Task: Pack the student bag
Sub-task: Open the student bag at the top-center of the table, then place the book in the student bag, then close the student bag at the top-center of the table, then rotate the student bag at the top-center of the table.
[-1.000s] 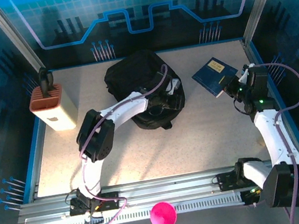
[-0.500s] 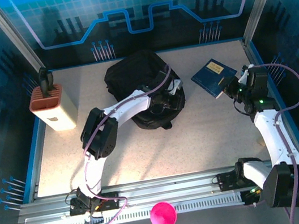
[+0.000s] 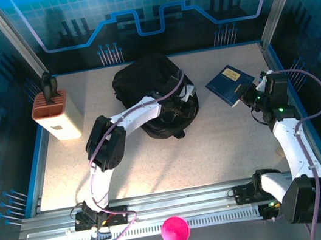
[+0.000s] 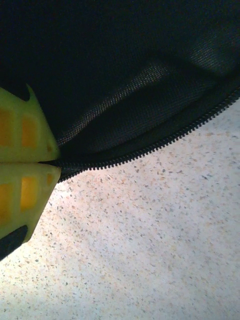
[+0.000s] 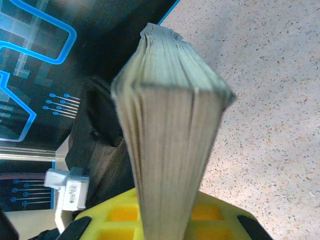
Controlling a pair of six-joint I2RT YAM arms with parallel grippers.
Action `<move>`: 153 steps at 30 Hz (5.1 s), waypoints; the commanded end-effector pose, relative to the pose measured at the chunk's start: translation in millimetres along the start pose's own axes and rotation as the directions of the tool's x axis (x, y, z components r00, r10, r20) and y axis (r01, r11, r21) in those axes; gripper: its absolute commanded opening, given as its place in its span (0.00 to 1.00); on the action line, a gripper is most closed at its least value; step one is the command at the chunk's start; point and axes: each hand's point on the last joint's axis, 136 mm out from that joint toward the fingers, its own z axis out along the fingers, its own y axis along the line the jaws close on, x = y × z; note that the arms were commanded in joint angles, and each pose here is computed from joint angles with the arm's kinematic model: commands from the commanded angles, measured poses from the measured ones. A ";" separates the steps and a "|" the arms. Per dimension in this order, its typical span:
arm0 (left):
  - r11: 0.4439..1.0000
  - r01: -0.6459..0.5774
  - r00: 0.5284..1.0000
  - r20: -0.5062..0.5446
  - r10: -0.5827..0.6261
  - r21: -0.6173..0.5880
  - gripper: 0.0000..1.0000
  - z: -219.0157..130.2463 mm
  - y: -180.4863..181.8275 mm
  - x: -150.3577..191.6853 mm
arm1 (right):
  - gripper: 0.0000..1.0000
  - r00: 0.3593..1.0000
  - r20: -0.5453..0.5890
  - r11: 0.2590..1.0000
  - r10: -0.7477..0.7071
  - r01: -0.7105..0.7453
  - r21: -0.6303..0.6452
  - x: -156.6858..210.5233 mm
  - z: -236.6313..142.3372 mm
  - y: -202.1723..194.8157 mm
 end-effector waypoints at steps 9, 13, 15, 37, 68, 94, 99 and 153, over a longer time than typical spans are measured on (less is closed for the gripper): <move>1.000 0.025 0.895 0.445 -0.026 0.010 0.04 -111.1 -7.4 -74.8 | 0.00 0.984 -0.167 0.992 -0.060 0.040 -0.120 29.2 -1.1 36.7; 0.999 -0.006 0.851 0.524 -0.023 0.053 0.04 -131.5 -20.7 -88.5 | 0.00 0.972 -0.226 0.993 -0.062 0.038 -0.108 54.6 9.0 45.5; 0.996 -0.039 0.828 0.560 -0.016 0.086 0.04 -142.7 -30.9 -94.6 | 0.00 0.967 -0.249 0.992 -0.059 0.029 -0.123 66.4 16.4 51.9; 0.983 -0.079 0.810 0.585 -0.033 0.164 0.04 -162.6 -50.7 -96.6 | 0.00 0.955 -0.296 0.990 0.025 -0.065 -0.128 127.7 116.9 105.5; 0.984 -0.008 0.786 0.610 -0.105 0.179 0.05 -174.7 -39.0 -96.4 | 0.43 0.892 -0.423 0.987 0.158 -0.128 0.100 194.8 166.8 56.8; 0.983 0.031 0.793 0.595 -0.134 0.181 0.05 -169.3 -31.8 -94.4 | 0.30 0.891 -0.450 0.984 0.052 -0.123 -0.130 179.5 161.2 97.9; 0.980 0.049 0.804 0.575 -0.153 0.193 0.05 -161.1 -28.7 -91.6 | 0.41 0.929 -0.367 0.991 0.051 -0.093 -0.096 155.5 109.7 73.2; 0.571 0.800 0.517 0.273 -0.811 0.182 0.08 -105.0 233.3 36.2 | 0.62 0.912 -0.410 0.998 -0.014 0.035 0.045 151.5 83.4 8.1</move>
